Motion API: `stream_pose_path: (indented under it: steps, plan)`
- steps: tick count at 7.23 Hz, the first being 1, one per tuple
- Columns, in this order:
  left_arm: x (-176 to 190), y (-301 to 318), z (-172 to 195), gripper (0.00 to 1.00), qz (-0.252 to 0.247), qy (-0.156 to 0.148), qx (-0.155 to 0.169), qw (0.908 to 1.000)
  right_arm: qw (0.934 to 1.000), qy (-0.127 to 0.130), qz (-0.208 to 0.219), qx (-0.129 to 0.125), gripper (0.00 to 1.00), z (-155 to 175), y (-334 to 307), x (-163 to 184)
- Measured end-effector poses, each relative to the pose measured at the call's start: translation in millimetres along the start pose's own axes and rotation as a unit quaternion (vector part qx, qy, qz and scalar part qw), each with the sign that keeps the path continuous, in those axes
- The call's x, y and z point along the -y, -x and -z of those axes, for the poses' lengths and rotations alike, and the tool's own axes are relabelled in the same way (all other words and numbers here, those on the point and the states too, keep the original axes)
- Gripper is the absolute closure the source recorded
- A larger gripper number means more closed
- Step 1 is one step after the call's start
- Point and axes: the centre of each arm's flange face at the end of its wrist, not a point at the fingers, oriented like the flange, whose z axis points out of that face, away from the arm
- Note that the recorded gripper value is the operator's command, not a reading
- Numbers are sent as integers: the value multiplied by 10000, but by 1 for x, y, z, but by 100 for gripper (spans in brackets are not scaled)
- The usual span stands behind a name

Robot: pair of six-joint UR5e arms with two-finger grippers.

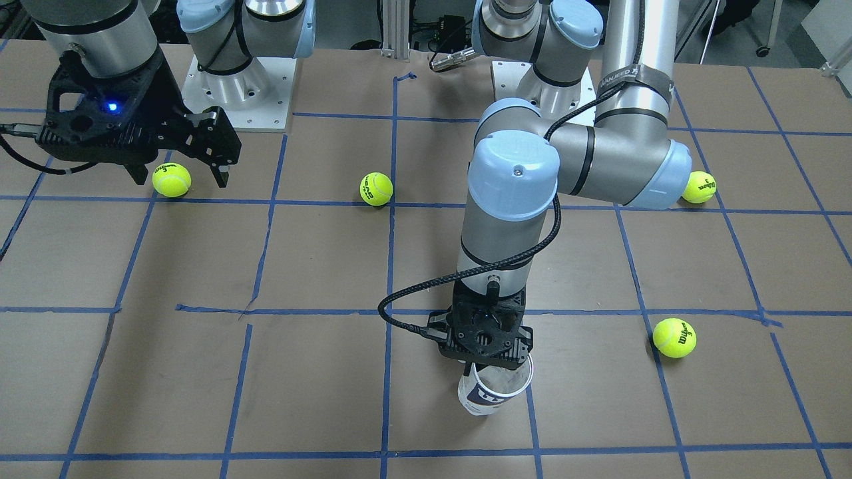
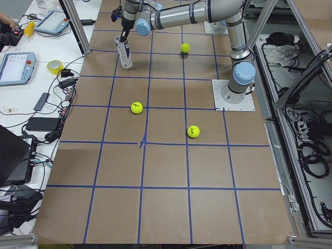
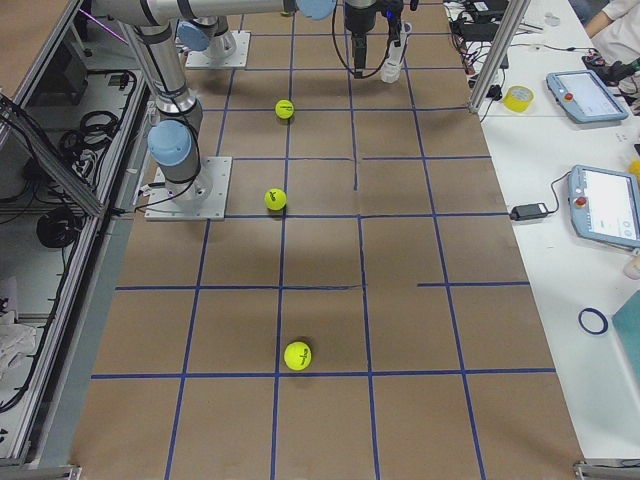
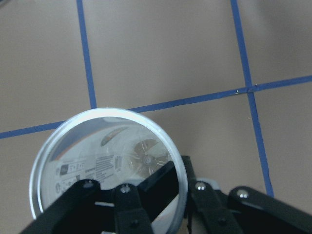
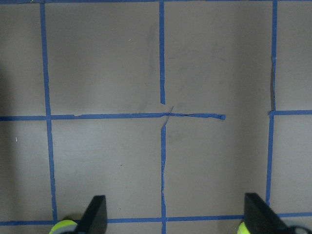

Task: Lift up tennis ball bucket
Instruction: 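Lower the upright can onto the table with the left gripper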

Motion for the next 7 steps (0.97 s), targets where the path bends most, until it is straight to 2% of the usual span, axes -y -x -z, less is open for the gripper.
stream_pose_path:
  steps: [2,4,7]
  plan:
    - [-4,-5,1,0,8,85,-69,9999,10000,5,4,1,0,0,0,0]
    - [-7,-7,12,0,25,248,-200,9995,10000,-9,8,-8,0,0,-1,0]
    - [-10,-7,21,0,31,406,-233,9989,10000,-7,11,-10,0,0,0,0]
